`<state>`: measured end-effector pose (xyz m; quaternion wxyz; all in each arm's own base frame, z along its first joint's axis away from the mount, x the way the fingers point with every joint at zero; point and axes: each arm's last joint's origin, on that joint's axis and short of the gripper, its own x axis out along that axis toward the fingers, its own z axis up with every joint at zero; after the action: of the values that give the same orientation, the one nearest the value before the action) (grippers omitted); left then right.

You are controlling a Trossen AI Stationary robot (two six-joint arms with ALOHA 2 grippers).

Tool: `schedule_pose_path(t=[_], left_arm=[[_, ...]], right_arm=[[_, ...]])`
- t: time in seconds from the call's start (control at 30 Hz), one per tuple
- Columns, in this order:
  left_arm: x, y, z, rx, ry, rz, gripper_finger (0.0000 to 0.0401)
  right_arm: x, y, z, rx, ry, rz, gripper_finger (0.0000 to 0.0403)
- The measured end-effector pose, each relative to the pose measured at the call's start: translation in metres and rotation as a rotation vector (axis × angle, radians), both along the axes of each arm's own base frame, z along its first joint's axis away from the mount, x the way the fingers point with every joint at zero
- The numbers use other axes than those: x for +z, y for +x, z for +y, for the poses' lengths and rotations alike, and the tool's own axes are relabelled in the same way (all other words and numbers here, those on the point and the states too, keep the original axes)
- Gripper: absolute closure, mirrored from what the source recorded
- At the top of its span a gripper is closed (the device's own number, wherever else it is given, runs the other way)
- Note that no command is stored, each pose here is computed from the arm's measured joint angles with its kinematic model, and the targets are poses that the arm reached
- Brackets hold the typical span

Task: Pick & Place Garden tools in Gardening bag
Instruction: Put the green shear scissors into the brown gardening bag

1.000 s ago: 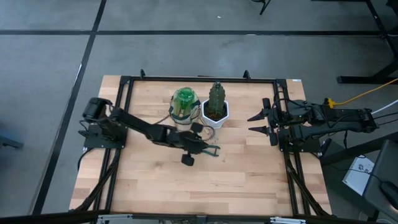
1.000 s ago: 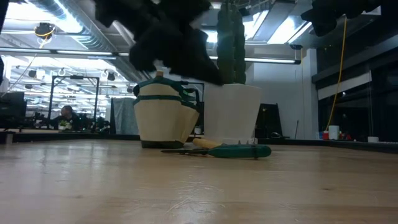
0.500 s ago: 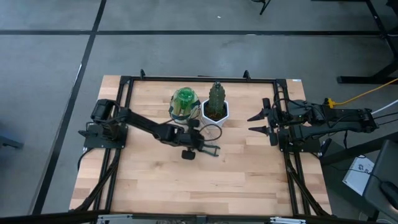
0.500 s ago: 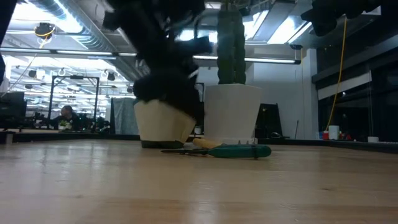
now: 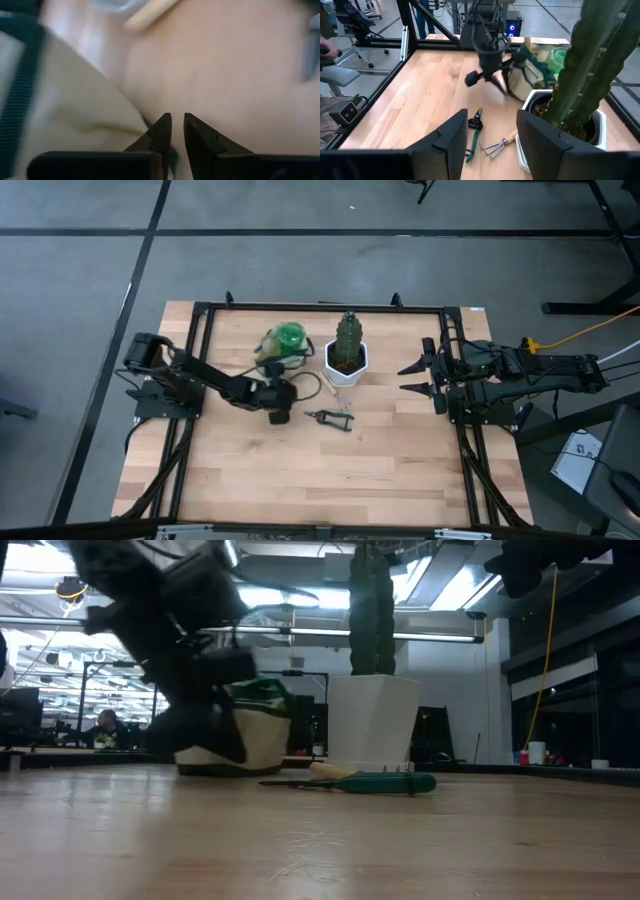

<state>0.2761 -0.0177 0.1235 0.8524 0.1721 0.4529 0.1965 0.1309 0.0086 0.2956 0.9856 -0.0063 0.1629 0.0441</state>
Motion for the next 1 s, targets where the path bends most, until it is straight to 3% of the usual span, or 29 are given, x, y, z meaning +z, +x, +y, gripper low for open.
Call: schedule_pose_path(t=[0.13,0.37,0.53,0.8,1.0], left_arm=[[0.003,-0.024,0.013,0.078,0.056,-0.052,0.0365],[0.014,-0.042,0.021,0.083,-0.023,-0.201,0.0368],[0.028,-0.04,0.011,-0.028,-0.118,-0.302,0.037],[0.048,-0.031,-0.023,-0.309,-0.155,-0.485,0.037],[0.06,-0.027,-0.039,-0.37,-0.205,-0.623,0.0367]], right_arm=[[0.0,0.0,0.0,0.0,0.0,0.0,0.0231],[0.0,0.0,0.0,0.0,0.0,0.0,0.0231],[0.0,0.0,0.0,0.001,0.0,0.0,0.0231],[0.0,0.0,0.0,0.0,0.0,0.0,0.0231],[0.0,0.0,0.0,0.0,0.0,0.0,0.0231]])
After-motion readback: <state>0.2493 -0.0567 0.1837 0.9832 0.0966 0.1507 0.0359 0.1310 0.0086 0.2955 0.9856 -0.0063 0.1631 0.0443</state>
